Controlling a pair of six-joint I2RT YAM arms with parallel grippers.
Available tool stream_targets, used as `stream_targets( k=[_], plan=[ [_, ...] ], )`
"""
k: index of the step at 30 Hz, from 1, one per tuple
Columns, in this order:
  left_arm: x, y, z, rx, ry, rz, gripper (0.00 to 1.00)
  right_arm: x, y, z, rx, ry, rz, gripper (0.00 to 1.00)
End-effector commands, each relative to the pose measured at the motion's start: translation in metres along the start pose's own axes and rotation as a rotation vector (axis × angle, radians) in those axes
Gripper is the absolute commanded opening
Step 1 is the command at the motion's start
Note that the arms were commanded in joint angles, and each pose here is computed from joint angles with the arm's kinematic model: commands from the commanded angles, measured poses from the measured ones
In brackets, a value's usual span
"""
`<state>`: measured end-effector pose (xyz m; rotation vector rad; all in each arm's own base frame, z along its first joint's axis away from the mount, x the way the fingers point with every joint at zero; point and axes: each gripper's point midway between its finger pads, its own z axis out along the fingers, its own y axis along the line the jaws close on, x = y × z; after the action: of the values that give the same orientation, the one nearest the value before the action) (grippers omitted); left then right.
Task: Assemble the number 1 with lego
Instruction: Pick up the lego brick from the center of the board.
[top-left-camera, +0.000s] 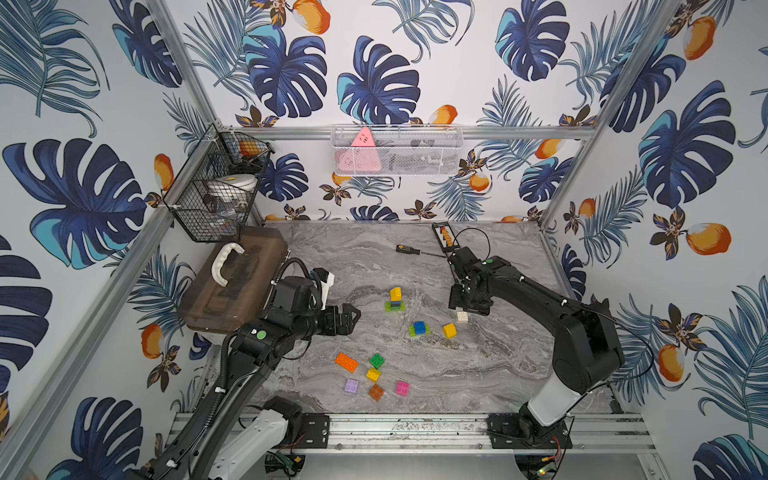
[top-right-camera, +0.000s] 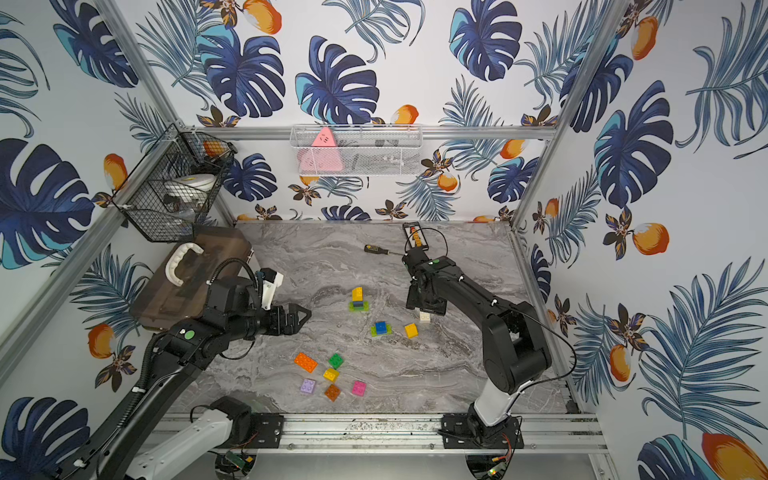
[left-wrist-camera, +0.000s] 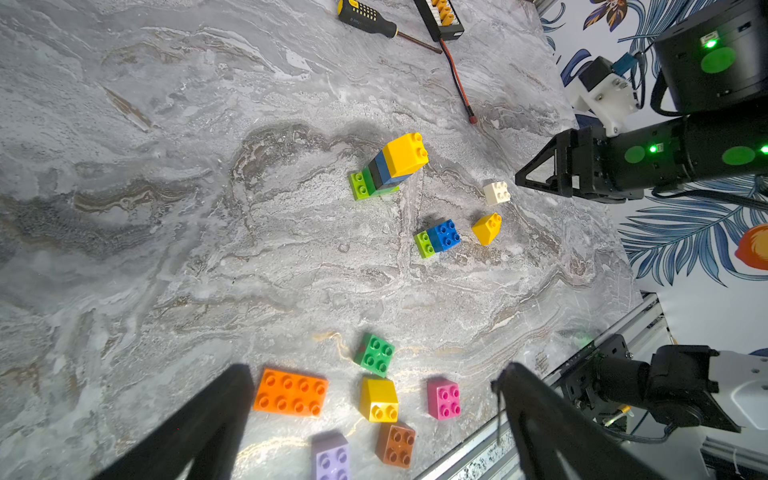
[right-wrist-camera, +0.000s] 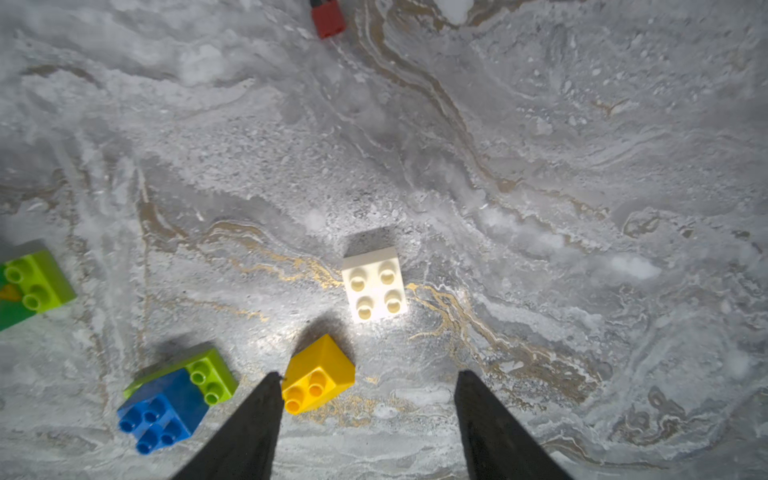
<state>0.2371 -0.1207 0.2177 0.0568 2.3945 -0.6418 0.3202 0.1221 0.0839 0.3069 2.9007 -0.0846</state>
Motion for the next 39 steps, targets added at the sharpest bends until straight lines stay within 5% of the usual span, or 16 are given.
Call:
stream_targets(
  k=[1,39],
  plan=[
    [-0.001,-0.001,0.000,0.003,0.001,0.006,0.99,-0.008,0.003,0.012,-0.036,0.001,-0.011,0.69],
    [0.000,0.003,0.006,-0.006,0.026,-0.007,0.99,0.003,-0.001,0.051,-0.010,0.049,-0.075,0.45]
  ],
)
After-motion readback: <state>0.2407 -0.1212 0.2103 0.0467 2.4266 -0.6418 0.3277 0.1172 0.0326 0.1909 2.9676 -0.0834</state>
